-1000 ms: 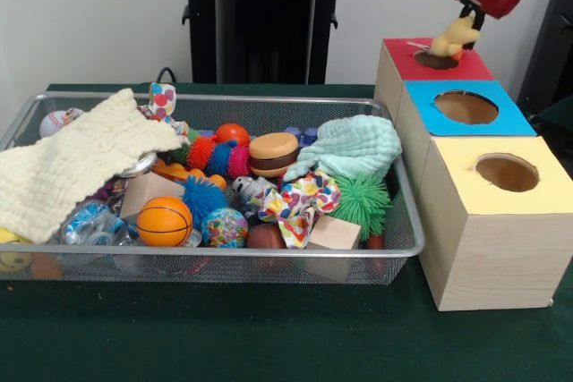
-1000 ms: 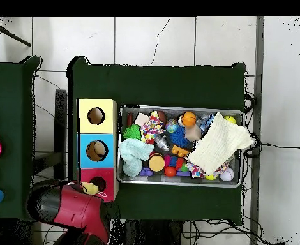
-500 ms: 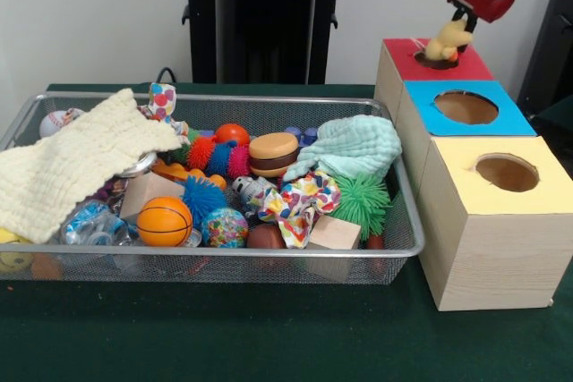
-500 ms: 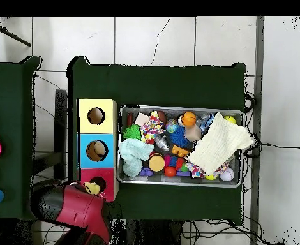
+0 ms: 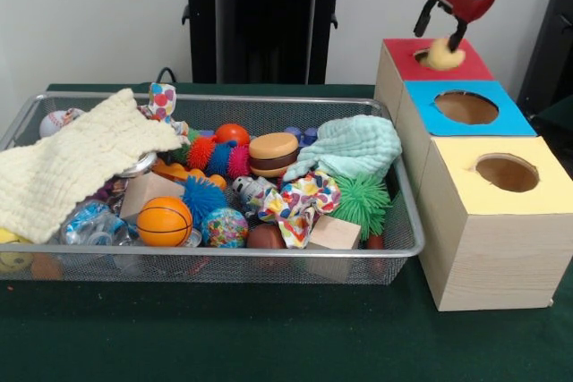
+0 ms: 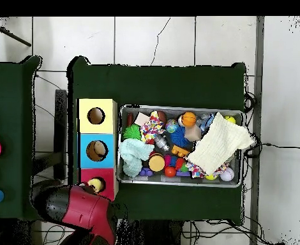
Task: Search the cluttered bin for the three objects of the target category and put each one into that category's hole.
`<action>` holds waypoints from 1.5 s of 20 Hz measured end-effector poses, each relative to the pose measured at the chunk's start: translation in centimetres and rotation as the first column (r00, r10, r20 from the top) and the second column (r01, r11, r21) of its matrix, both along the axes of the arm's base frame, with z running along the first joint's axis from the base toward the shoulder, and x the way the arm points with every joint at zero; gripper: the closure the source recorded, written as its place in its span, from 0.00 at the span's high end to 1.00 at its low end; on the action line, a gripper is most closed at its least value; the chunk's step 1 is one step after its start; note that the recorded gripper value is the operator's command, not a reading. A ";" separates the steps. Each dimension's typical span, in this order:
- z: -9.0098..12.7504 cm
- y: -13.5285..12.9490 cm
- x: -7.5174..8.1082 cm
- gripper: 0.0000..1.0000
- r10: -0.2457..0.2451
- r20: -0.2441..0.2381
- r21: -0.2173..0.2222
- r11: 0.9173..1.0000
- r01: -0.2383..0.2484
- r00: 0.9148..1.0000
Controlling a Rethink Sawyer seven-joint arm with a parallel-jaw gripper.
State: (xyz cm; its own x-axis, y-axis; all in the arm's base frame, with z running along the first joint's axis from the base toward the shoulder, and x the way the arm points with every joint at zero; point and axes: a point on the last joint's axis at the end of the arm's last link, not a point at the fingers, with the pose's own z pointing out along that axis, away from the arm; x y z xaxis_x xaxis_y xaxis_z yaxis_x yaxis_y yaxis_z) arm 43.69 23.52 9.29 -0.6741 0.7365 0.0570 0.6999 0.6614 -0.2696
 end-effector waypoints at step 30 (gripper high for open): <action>3.9 -10.5 6.7 1.00 -0.077 0.088 -0.028 0.996 0.080 0.993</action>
State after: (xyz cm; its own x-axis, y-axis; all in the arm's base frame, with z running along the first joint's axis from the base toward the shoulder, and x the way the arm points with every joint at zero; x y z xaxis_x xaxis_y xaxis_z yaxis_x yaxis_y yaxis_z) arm 50.40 12.99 13.18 -0.6157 0.7876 -0.0230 0.7707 0.5959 -0.2255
